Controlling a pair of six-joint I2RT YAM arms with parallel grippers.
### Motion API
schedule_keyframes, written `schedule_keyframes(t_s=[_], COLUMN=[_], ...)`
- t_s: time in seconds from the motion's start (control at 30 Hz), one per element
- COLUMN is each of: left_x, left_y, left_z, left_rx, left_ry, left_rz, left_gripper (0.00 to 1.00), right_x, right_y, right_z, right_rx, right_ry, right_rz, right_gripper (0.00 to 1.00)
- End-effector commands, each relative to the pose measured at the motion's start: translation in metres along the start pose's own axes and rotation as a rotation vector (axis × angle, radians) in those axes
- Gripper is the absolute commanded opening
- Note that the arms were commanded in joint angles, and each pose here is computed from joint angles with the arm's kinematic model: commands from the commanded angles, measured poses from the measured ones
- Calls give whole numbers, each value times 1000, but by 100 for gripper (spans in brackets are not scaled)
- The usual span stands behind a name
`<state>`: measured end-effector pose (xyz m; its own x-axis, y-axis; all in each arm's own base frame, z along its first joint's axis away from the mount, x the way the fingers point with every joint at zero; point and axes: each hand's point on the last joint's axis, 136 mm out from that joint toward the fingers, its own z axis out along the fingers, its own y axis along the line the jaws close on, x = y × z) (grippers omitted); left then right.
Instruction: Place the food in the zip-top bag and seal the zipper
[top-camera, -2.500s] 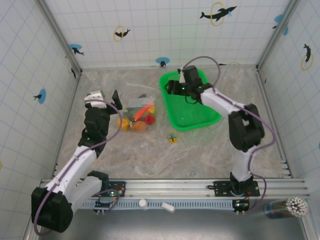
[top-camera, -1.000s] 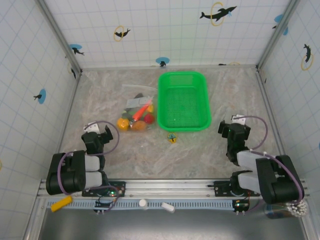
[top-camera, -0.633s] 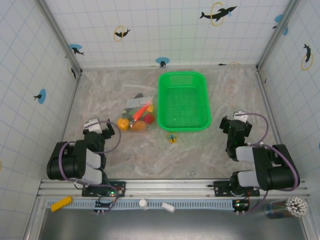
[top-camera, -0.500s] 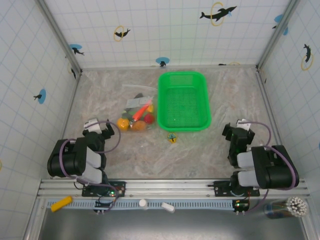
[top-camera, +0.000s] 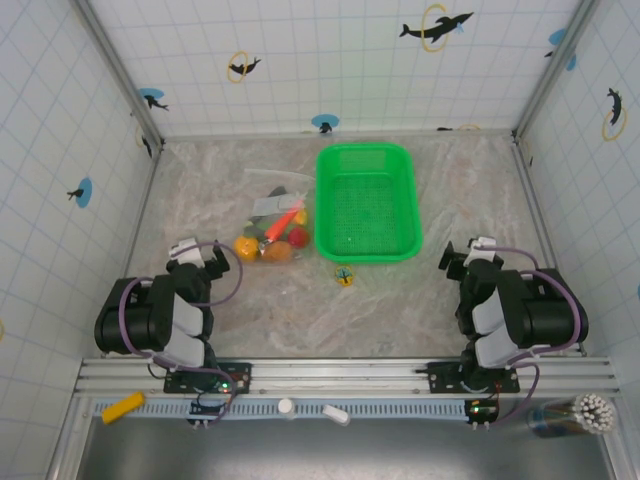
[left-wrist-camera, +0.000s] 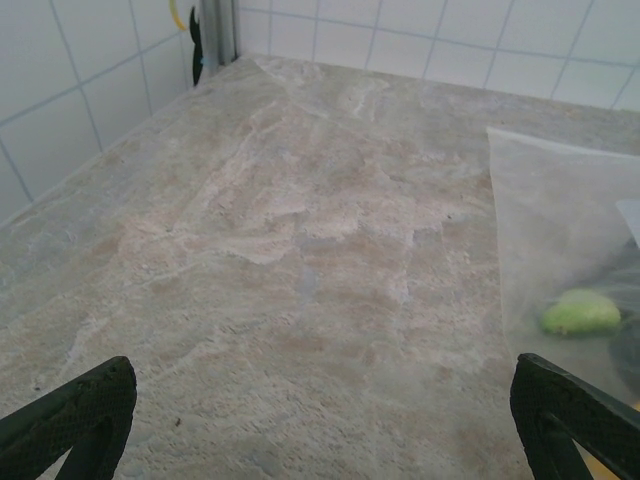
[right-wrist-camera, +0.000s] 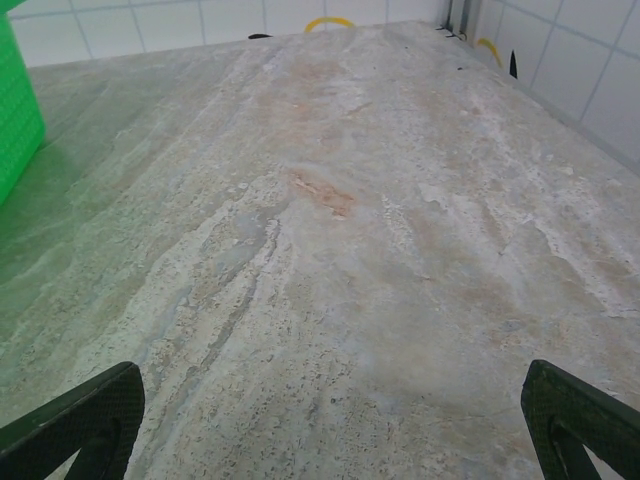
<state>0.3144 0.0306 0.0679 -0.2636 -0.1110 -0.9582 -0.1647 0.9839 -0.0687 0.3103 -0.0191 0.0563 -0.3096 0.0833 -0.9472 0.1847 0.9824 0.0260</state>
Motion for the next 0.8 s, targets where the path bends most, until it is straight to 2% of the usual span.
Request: schedule_keyframes(t_s=[0.0, 0.1, 0.77], left_x=[11, 13, 11], left_y=[-9, -16, -15], left_z=[1, -1, -1], left_rx=[44, 88, 85], left_ry=[46, 52, 44], left_rz=[42, 52, 48], left_gripper=[98, 98, 98], right_x=[2, 2, 5], right_y=[1, 7, 10], right_z=[-4, -7, -2], right_rx=[-5, -28, -73], right_ry=[0, -6, 19], right_rz=[-22, -47, -24], right_gripper=[100, 100, 100])
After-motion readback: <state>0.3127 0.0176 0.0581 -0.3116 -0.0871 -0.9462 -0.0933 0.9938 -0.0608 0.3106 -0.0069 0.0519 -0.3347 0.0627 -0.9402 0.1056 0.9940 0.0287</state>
